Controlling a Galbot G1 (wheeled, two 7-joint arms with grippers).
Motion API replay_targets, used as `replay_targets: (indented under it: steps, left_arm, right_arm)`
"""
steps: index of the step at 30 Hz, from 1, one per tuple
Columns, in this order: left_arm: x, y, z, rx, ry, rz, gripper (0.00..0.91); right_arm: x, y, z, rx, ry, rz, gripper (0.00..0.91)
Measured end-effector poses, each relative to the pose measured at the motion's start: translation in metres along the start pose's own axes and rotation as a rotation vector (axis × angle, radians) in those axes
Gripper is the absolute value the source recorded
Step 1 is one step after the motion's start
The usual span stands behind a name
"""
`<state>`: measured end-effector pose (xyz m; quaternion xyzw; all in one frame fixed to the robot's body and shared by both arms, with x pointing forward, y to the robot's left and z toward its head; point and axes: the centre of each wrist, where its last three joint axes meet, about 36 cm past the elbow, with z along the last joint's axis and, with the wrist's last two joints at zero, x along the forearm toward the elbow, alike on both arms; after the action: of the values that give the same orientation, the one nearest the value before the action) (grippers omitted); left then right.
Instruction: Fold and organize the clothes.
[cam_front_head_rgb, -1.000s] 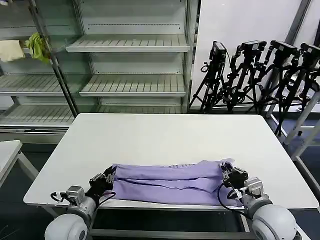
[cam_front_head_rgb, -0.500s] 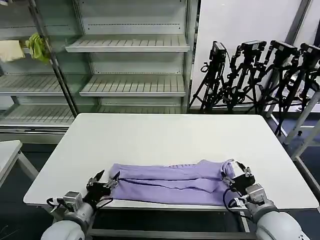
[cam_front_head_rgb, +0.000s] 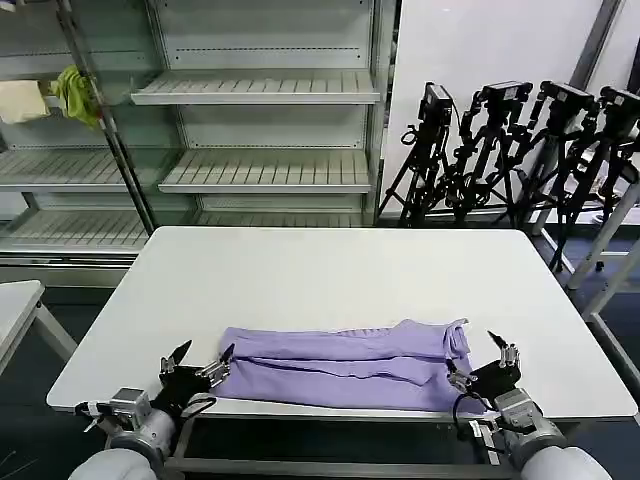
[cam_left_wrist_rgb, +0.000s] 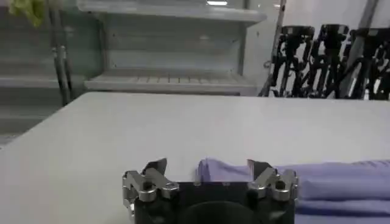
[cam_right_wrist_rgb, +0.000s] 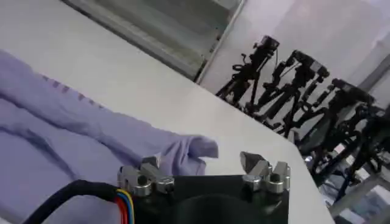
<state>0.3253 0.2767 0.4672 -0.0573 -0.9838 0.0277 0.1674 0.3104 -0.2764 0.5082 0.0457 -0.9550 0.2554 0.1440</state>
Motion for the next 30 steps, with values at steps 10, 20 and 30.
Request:
replay_targets:
  steps: [10,20,30]
  left_arm:
    - [-0.008,0.0,-0.01,0.078,-0.03,0.008,0.907]
    - [-0.021,-0.005,0.011,0.143,0.029,0.019,0.907]
    - [-0.025,-0.011,0.023,0.171,0.059,0.024,0.907]
  right_arm:
    - [0.021,-0.016,-0.043,-0.062,-0.158,0.075,0.907]
    - [0.049,-0.034,-0.074,-0.101,-0.29,0.147,0.907]
    - [0.062,-0.044,-0.087,-0.125,-0.351,0.188,0.907]
